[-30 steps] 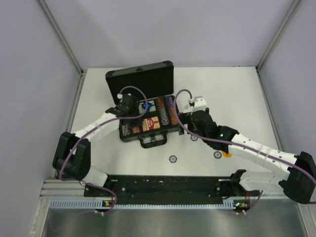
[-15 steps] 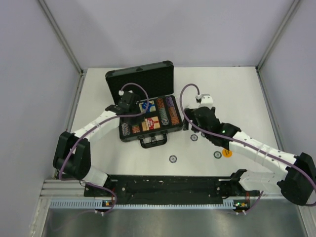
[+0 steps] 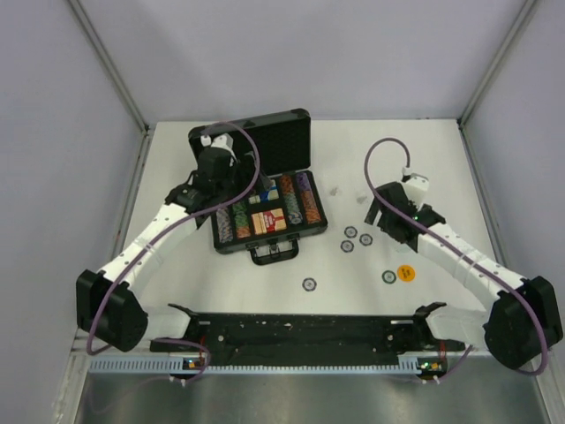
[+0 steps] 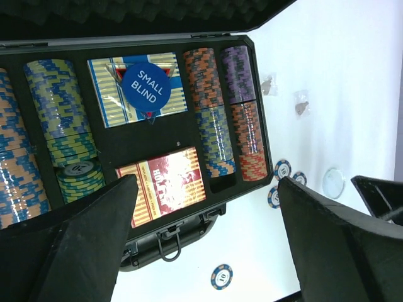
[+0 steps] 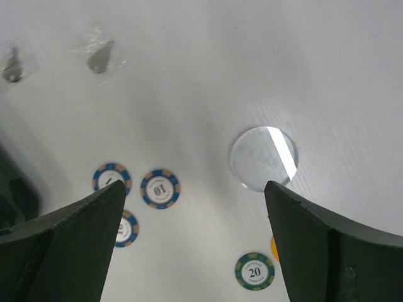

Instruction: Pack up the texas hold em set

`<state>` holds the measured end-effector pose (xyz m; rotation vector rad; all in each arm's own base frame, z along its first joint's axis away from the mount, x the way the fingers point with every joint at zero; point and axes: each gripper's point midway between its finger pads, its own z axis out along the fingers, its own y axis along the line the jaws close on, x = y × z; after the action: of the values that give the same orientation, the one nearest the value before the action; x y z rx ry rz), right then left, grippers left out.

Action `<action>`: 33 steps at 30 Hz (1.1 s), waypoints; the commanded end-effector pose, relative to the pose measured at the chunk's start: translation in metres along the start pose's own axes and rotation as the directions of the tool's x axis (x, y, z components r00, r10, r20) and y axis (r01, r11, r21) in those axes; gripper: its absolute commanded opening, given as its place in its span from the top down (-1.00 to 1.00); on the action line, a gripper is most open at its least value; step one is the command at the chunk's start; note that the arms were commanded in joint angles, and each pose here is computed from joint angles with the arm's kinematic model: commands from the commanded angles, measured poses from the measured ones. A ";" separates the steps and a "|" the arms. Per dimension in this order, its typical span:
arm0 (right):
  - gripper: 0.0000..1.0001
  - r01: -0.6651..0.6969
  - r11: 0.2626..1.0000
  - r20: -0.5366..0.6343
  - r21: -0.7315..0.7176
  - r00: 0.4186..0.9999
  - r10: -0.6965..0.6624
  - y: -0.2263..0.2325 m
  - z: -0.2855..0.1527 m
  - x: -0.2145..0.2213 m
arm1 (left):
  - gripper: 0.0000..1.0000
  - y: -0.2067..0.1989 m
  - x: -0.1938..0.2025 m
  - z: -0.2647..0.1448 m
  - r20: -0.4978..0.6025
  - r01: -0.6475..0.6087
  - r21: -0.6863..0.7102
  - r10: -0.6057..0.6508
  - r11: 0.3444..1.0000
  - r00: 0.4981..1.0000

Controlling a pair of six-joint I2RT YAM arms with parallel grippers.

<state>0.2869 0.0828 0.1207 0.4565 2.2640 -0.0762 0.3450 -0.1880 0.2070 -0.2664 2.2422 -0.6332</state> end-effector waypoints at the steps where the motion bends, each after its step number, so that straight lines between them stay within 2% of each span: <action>1: -0.83 -0.095 0.980 -0.081 0.174 0.991 0.110 -0.047 0.013 0.022 | -0.97 -0.014 -0.030 -0.023 0.133 -0.045 0.043 0.039 0.998 0.990; 6: -0.85 -0.087 0.962 -0.117 0.258 0.986 0.121 -0.065 0.021 0.036 | -0.97 -0.008 -0.038 -0.035 0.198 -0.062 0.022 0.057 0.998 0.979; 13: -0.86 -0.095 0.937 -0.198 0.335 0.966 0.169 -0.078 0.040 0.056 | -0.97 0.000 -0.036 -0.040 0.231 -0.045 0.014 0.041 0.999 0.972; 23: -0.83 -0.136 0.943 -0.237 0.305 0.948 0.214 -0.078 0.059 0.068 | -0.97 0.000 -0.038 -0.041 0.237 -0.067 0.006 0.063 0.998 0.969; 33: -0.68 -0.117 0.949 -0.258 0.294 0.946 0.197 -0.081 0.073 0.073 | -0.97 0.006 -0.043 -0.044 0.274 -0.052 -0.015 0.054 0.999 0.960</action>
<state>0.2647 0.0157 0.0197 0.8646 2.4768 -0.2668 0.3376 -0.1558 0.2330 -0.2764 2.0766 -0.5227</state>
